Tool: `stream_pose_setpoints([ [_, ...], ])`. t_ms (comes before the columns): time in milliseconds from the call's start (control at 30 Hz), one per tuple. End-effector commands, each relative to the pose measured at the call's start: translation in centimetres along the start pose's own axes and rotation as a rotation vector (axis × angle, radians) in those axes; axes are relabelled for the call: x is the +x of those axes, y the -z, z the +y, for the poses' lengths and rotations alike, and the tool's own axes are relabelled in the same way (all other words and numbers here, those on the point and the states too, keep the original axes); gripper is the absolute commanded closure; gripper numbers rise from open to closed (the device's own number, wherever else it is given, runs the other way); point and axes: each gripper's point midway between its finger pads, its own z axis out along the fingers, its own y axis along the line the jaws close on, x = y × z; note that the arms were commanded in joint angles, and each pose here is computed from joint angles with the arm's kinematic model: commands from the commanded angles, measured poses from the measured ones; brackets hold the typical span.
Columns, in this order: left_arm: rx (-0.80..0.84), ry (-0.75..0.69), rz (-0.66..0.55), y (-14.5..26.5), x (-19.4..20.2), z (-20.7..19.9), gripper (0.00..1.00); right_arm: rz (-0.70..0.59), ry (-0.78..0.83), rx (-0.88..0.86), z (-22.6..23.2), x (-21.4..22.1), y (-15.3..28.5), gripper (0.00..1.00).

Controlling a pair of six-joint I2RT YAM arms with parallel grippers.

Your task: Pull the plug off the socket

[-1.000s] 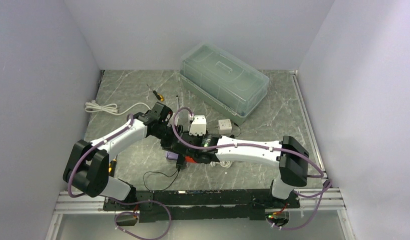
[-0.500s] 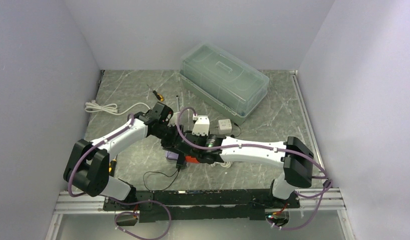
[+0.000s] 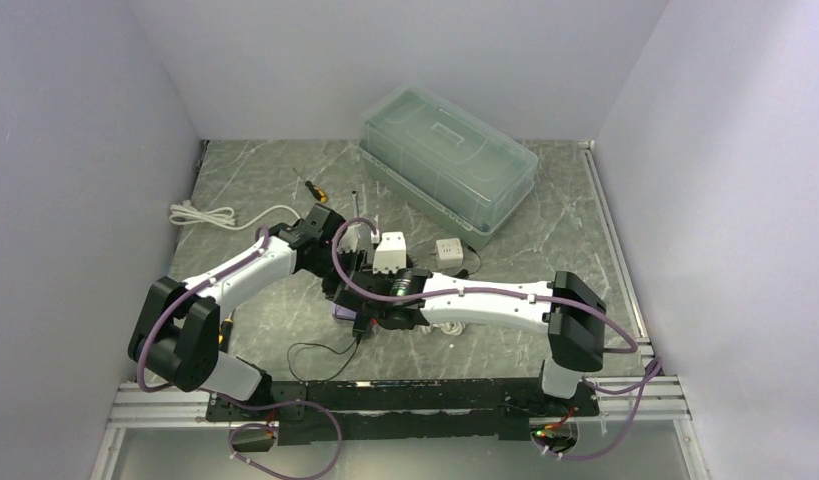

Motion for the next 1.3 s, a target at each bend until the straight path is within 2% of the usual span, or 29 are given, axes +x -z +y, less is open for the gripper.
stream_pose_setpoints([
  [0,-0.156,-0.01,0.034,-1.4,1.0,3.5,0.52,-0.076,-0.076,-0.04,1.9,-2.6,1.4,1.0],
  [367,-0.16,-0.008,0.04,-1.5,1.0,3.6,0.52,-0.044,-0.192,-0.159,0.6,-2.8,1.2,1.0],
  [800,-0.16,-0.009,0.045,-1.6,1.0,3.7,0.52,-0.09,-0.066,-0.029,1.9,-3.1,1.7,1.0],
  [1167,-0.159,-0.005,0.053,-1.8,1.1,3.7,0.52,-0.055,-0.17,-0.181,1.9,-3.2,1.8,1.0],
  [1267,-0.16,-0.005,0.053,-1.8,1.0,3.7,0.52,-0.063,-0.157,-0.148,1.5,-3.4,1.8,1.0],
])
